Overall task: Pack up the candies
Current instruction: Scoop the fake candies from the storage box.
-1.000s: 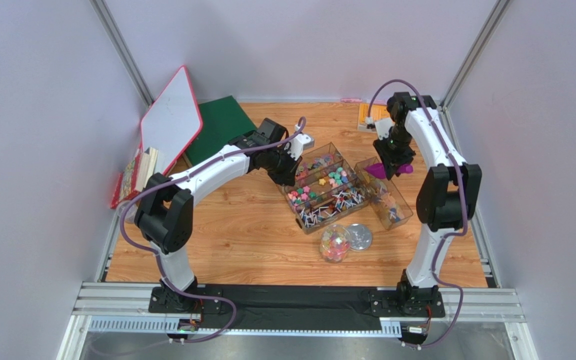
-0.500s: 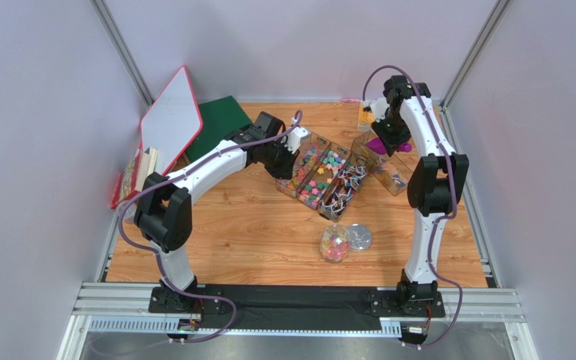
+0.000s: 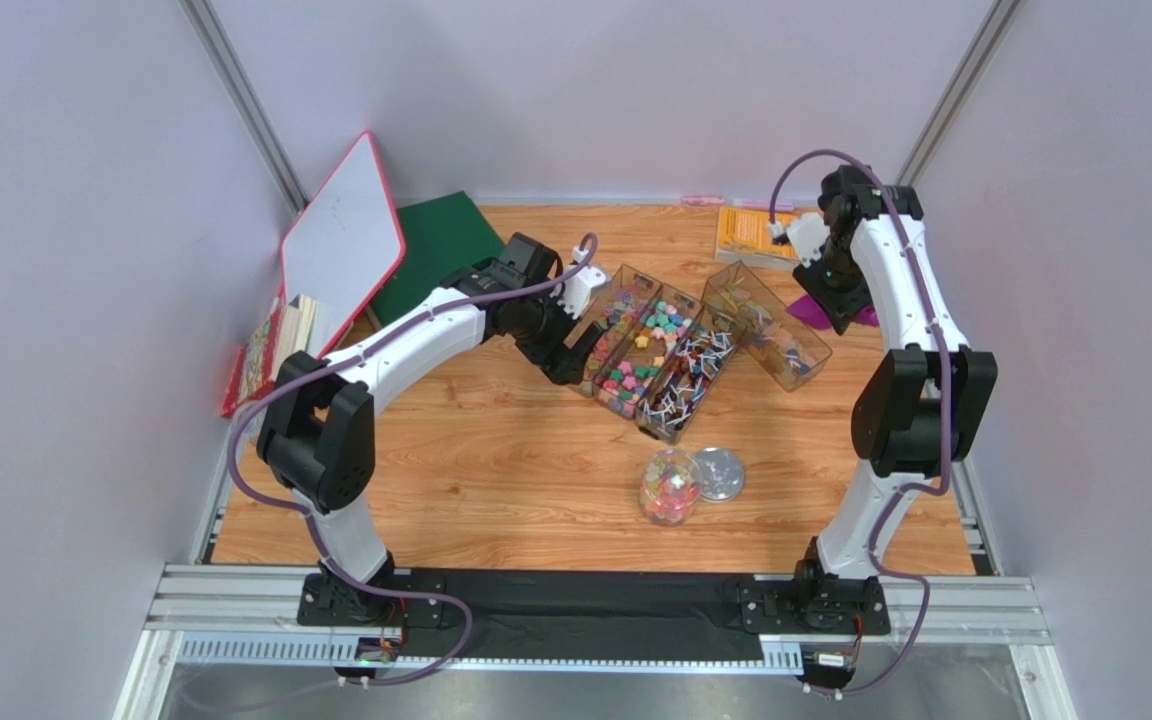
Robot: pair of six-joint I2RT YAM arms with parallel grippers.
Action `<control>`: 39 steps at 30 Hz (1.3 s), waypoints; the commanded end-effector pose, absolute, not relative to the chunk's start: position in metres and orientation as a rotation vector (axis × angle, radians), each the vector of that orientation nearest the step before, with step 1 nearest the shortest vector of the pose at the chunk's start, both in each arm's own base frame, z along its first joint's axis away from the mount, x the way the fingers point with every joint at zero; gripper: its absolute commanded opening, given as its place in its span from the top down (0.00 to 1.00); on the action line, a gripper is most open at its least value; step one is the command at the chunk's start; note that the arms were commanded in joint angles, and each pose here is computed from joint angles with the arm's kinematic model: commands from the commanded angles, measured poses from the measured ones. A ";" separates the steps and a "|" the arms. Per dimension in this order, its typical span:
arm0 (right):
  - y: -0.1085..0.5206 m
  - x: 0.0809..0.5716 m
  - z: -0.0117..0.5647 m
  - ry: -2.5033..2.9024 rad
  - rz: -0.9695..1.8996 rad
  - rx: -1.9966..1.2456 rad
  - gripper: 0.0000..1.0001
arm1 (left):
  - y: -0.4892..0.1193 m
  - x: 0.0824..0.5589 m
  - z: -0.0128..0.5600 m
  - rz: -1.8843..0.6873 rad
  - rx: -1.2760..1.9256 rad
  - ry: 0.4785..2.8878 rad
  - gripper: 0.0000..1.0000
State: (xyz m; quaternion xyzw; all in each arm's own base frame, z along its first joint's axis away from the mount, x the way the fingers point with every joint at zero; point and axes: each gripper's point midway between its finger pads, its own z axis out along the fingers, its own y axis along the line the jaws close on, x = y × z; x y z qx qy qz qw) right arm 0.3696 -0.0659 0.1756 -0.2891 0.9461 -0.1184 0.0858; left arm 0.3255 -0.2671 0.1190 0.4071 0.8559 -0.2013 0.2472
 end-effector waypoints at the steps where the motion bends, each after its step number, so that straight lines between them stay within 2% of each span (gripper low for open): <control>1: -0.076 0.267 0.176 3.153 -0.293 -1.124 1.00 | -0.268 0.328 0.141 -0.562 1.087 2.273 0.09; 16: -0.084 0.234 0.168 3.235 -0.329 -1.206 1.00 | -0.263 0.317 0.123 -0.587 1.065 2.288 0.08; 28: -0.095 0.274 0.151 3.172 -0.457 -1.665 1.00 | -0.244 0.315 0.122 -0.562 1.006 2.288 0.08; 39: -0.076 0.308 0.123 3.197 -0.419 -1.639 1.00 | -0.222 0.326 0.124 -0.536 0.922 2.313 0.08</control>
